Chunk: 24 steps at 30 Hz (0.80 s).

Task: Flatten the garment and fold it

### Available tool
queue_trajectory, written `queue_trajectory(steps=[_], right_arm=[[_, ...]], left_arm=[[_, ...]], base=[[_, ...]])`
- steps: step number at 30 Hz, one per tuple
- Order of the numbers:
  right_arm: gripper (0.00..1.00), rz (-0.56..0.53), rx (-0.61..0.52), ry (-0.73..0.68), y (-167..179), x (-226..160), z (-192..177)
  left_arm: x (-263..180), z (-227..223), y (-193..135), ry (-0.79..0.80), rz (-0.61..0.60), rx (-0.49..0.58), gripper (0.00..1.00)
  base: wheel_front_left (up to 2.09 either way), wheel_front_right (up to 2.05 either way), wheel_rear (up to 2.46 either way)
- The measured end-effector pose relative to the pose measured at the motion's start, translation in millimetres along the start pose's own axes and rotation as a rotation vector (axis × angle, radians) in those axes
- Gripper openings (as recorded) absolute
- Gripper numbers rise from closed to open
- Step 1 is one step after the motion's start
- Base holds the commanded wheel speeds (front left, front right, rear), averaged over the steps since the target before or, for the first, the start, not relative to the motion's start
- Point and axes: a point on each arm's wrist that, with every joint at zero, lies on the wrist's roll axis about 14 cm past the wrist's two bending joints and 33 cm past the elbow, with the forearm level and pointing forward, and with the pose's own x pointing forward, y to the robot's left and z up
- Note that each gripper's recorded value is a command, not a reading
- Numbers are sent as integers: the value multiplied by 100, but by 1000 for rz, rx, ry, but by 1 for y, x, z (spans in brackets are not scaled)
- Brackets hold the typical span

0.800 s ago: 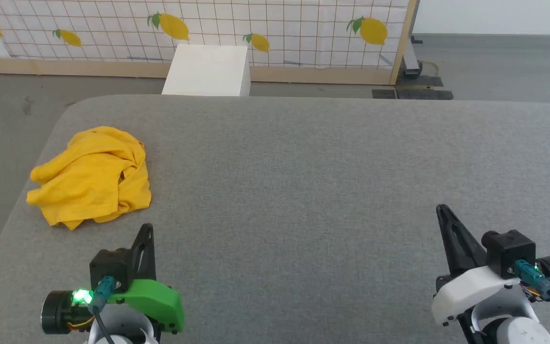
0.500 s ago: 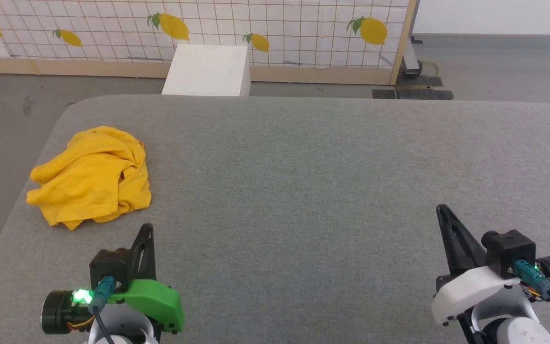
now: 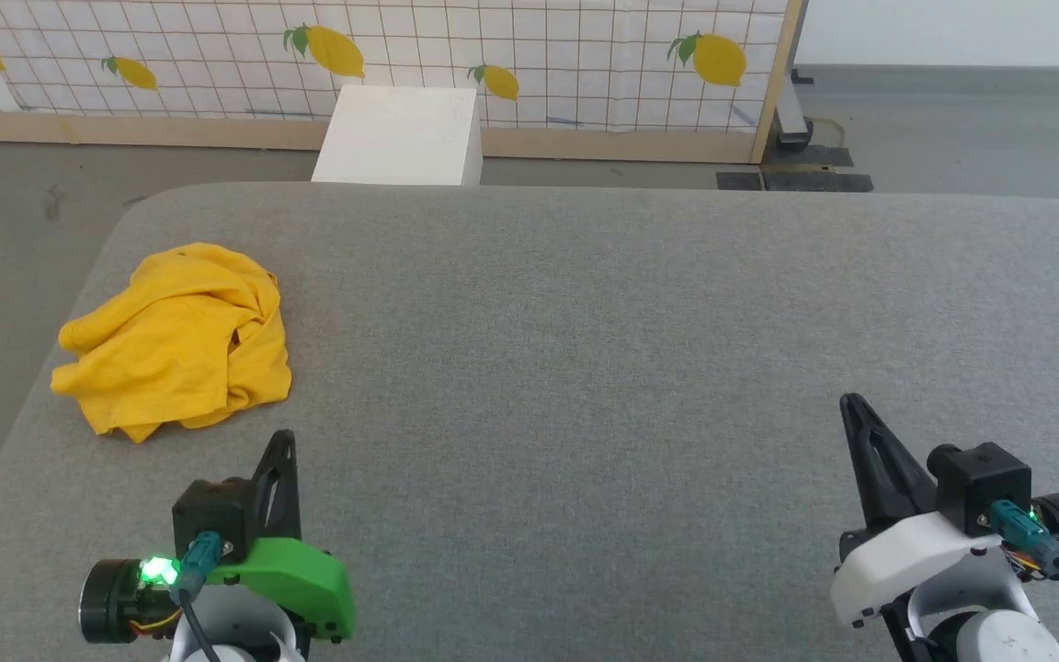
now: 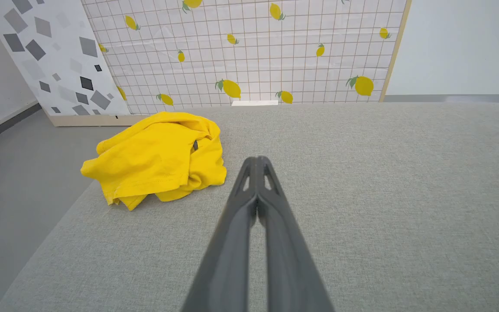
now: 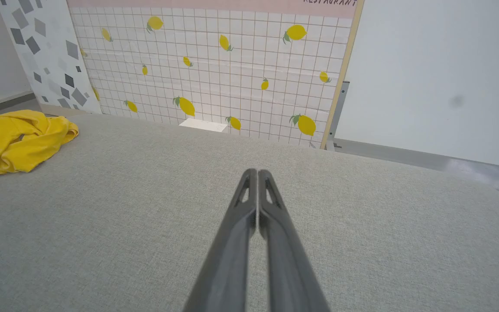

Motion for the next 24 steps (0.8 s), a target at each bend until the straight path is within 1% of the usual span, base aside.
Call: queue_trajectory(steps=[1,2,3,4,5,24], right_arm=[[100,0,0,0,0,0,0],[0,-1,0,0,0,0,0],[100,-1,0,1,0,0,0],[0,-1,0,1,0,0,0],[100,-1,0,1,0,0,0],[100,-27,34,-18,-9,-1,0]], left_arm=[[0,0,0,0,-1,-1,100],[0,0,-1,1,-2,-2,0],[0,0,-1,1,-2,-4,100],[0,0,-1,1,-3,-4,0],[0,0,-1,1,-3,-5,100],[-1,3,-3,-24,-8,-15,100]], base=[[0,0,0],[0,0,0],[0,0,0],[0,0,0],[0,0,0],[0,0,0]])
